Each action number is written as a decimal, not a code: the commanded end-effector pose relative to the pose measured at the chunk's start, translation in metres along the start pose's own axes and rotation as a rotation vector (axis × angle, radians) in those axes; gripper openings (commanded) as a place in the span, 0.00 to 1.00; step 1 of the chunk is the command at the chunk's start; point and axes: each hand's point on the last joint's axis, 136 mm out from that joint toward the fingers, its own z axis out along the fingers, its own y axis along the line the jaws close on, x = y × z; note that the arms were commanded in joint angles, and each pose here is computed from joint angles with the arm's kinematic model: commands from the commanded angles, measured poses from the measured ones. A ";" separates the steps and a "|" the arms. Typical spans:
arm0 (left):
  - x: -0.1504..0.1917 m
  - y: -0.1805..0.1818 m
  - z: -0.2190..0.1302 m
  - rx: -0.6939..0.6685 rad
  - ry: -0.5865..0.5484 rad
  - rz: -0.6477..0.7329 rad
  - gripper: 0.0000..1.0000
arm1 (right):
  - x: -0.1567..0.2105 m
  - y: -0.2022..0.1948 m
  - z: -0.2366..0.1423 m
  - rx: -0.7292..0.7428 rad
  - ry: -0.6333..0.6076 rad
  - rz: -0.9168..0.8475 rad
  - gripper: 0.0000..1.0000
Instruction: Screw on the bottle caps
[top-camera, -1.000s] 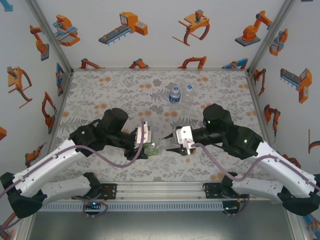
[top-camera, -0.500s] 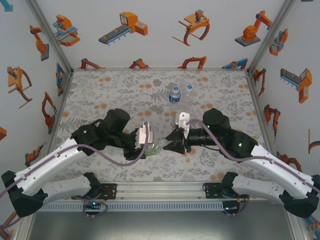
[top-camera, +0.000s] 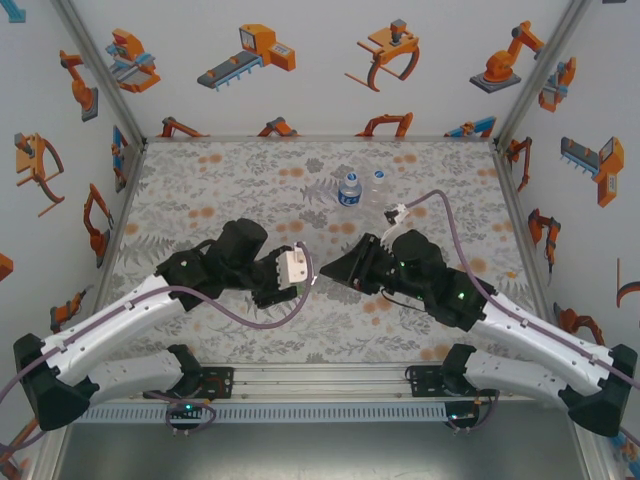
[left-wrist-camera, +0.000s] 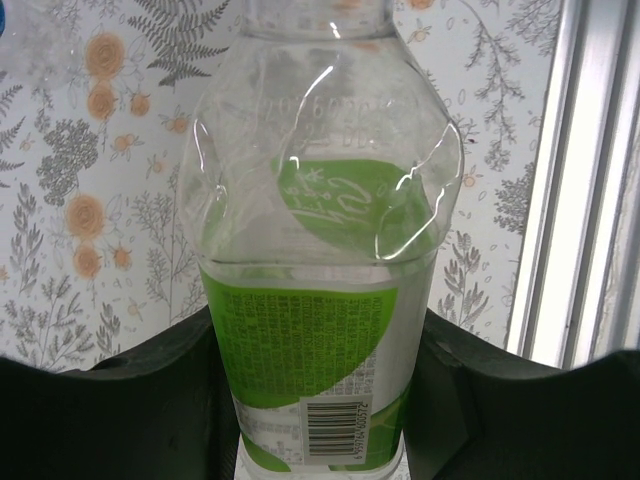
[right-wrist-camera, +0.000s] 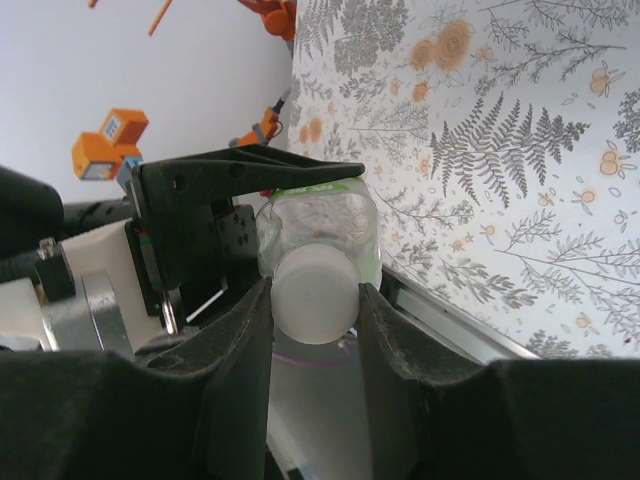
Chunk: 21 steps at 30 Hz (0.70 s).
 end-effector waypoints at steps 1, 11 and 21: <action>-0.045 0.007 -0.007 -0.020 -0.175 0.092 0.00 | -0.006 0.012 0.001 -0.012 -0.017 0.035 0.01; -0.041 -0.005 -0.011 0.035 -0.172 0.088 0.00 | -0.015 0.078 -0.052 -0.155 -0.048 -0.709 0.56; -0.046 -0.036 -0.022 0.207 -0.201 0.067 0.00 | 0.043 0.102 -0.089 -0.473 0.136 -1.538 0.58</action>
